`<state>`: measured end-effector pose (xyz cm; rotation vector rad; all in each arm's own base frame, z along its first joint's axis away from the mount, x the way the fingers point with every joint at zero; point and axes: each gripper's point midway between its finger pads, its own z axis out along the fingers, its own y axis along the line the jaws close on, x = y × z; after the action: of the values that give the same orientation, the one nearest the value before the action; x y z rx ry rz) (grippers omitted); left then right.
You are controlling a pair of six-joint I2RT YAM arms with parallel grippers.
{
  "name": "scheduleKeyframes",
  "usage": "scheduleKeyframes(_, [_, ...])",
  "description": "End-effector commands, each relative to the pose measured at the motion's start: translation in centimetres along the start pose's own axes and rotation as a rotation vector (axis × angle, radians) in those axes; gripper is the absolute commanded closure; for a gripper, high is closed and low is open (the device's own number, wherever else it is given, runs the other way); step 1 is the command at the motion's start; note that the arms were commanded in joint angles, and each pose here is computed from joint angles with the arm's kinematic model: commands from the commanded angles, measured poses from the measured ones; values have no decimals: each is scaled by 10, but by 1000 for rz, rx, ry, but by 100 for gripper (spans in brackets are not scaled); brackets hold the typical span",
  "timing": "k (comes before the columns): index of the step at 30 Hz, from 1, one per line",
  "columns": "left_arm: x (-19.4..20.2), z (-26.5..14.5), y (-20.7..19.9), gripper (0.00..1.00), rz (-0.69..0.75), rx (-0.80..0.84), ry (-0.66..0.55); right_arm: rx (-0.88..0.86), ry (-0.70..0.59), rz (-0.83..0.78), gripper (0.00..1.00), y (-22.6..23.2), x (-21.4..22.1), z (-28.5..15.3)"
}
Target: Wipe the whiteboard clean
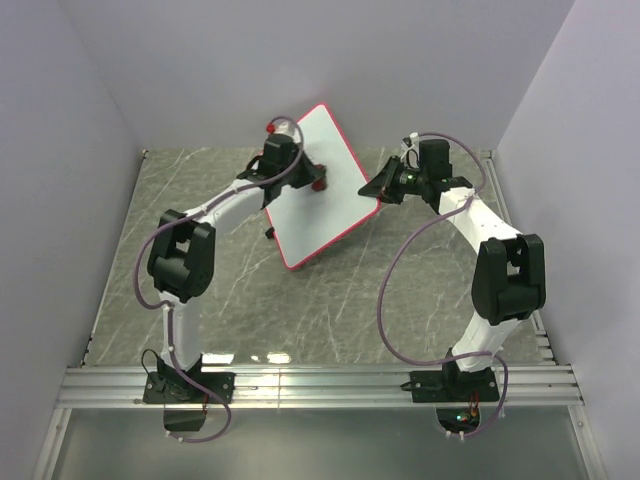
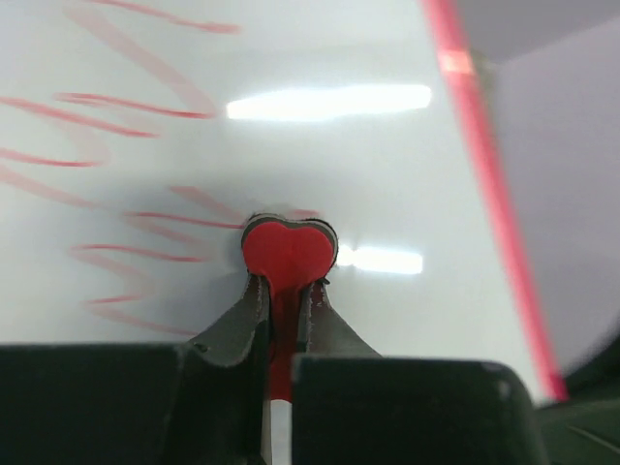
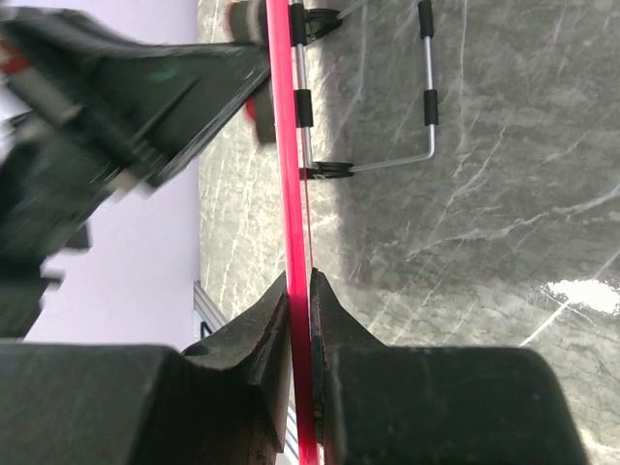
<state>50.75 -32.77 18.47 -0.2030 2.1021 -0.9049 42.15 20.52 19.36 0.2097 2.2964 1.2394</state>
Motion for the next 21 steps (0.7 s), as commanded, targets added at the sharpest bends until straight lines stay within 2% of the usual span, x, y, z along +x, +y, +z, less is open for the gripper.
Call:
scheduleKeyframes(1, [55,-10,128,100,58,-298,183,-16,44,15,100,19,5,-1])
scheduleKeyframes(4, [62,-20,162,100,89,-360,210,-19,41,16,100,20,6,-2])
scheduleKeyframes(8, [66,-21,158,100,112,-311,241,-15,36,19,100,18,8,-3])
scheduleKeyframes(11, [66,-18,124,100,130,-210,269,-15,29,20,100,18,9,-4])
scheduleKeyframes(14, [68,-17,71,100,157,-97,286,-18,23,19,100,19,10,-6])
scheduleKeyframes(18, [89,-27,-5,100,172,65,318,-19,20,21,100,19,10,-5])
scheduleKeyframes(21, [99,-36,-38,100,150,128,331,-19,16,23,100,18,8,-4])
